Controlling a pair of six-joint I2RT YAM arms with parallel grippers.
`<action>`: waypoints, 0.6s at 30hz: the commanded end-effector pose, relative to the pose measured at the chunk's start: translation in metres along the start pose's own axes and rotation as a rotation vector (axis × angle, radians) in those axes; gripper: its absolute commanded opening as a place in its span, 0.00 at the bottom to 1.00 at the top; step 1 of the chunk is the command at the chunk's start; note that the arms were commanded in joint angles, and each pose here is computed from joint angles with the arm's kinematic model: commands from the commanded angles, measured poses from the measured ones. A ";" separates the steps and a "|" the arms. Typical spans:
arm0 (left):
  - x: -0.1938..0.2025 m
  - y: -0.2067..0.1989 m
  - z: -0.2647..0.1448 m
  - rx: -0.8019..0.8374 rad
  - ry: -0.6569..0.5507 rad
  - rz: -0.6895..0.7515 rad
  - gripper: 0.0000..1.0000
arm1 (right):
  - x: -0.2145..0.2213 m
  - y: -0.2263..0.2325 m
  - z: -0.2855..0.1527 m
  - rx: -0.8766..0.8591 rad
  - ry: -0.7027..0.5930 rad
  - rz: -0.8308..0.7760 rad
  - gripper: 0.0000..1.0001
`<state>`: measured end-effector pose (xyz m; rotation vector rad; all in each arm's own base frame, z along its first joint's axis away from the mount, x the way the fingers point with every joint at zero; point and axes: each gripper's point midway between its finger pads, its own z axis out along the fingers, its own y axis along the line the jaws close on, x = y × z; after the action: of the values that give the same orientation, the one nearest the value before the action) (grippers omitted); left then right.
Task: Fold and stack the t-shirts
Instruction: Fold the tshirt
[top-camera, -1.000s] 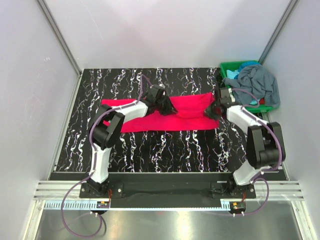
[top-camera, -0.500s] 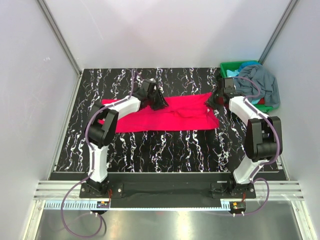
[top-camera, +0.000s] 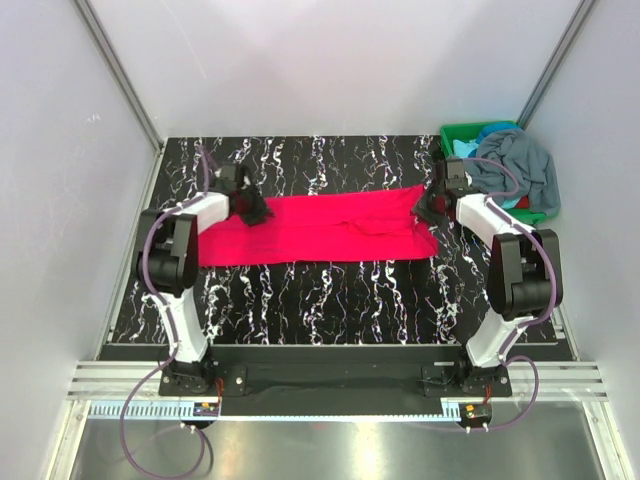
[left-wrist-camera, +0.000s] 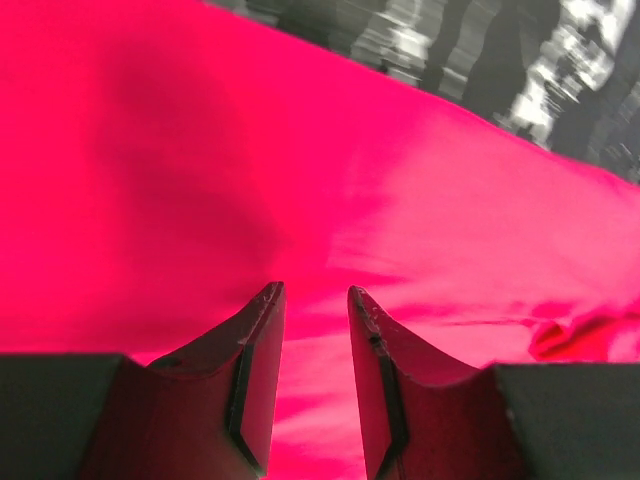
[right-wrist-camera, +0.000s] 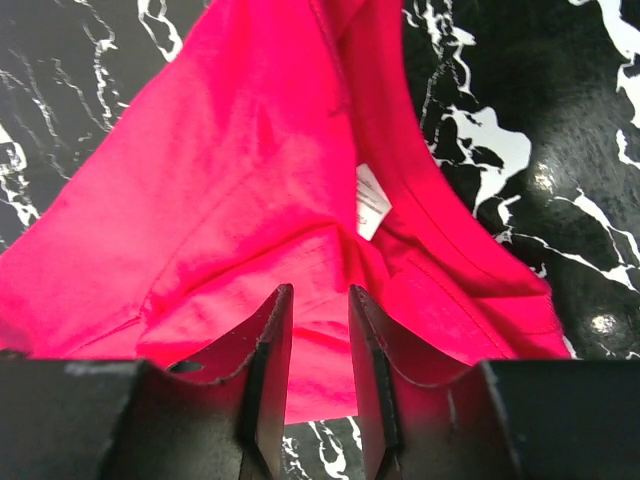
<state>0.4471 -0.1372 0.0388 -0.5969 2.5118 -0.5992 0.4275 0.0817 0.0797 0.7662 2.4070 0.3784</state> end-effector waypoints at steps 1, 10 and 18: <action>-0.034 0.012 -0.033 0.019 -0.074 -0.012 0.37 | 0.004 -0.010 0.004 0.036 0.000 -0.013 0.36; -0.035 0.078 -0.027 -0.082 -0.052 -0.133 0.38 | 0.037 -0.037 0.029 0.093 0.095 -0.030 0.26; -0.028 0.134 -0.048 -0.362 -0.104 -0.169 0.38 | 0.043 -0.056 0.041 0.159 0.096 -0.064 0.24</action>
<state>0.4304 -0.0334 0.0247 -0.8801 2.4686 -0.4119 0.3990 0.0760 0.0183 0.7785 2.5568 0.2871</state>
